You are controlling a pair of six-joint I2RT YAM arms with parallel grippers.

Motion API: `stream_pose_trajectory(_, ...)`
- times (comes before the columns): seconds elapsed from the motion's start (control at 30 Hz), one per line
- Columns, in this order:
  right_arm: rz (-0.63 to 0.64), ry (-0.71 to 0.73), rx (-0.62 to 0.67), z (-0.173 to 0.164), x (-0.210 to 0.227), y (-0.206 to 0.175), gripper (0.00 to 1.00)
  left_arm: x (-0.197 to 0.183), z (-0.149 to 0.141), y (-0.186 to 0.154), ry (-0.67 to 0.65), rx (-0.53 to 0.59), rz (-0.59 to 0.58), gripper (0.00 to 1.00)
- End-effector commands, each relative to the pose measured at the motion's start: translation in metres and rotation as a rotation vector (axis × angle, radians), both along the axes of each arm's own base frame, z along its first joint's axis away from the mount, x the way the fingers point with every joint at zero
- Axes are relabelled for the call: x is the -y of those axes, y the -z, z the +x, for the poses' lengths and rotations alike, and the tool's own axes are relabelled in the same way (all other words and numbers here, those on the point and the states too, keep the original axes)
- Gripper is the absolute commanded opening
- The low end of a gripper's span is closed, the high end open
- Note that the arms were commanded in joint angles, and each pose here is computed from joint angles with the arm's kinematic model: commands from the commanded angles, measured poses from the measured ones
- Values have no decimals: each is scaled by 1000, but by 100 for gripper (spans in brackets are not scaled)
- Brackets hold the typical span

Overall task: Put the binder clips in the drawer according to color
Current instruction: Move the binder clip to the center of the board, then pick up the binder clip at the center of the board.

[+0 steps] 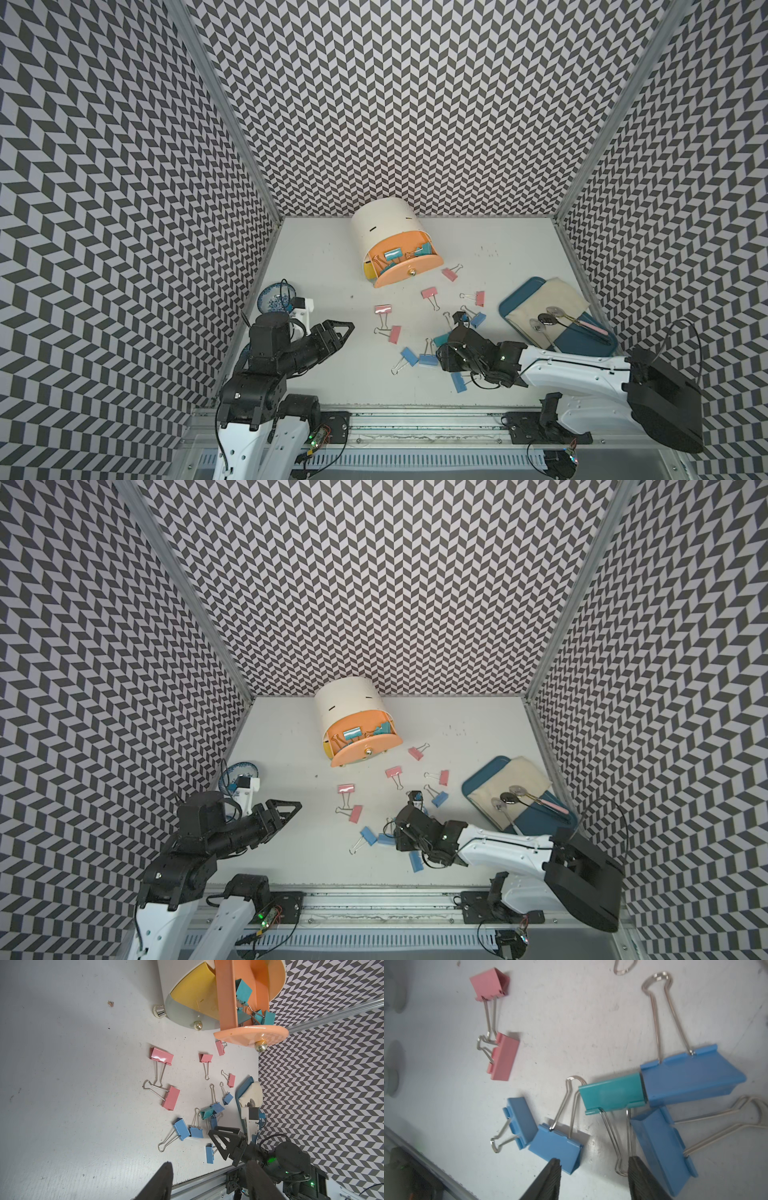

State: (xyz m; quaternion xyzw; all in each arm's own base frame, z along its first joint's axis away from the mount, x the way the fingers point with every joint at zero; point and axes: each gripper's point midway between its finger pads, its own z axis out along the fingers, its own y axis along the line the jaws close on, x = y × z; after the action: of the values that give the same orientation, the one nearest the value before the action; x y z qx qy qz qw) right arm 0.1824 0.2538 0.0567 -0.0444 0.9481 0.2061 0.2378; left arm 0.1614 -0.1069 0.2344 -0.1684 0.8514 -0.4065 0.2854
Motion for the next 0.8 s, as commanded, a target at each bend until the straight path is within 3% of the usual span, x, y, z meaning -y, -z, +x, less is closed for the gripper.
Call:
stream_pose_trajectory(0.0,-48,23,62,16,3,-15,57,2,3,-11,4,39,-18,60)
stream_pose_trajectory(0.43,-206,-57,73,52,7,-4,63,1,-3,-7,-7,30,-30,60)
stream_pose_trajectory(0.77,-119,-142,61,49,-13,-14,63,-1,-2,-4,-22,26,-30,60)
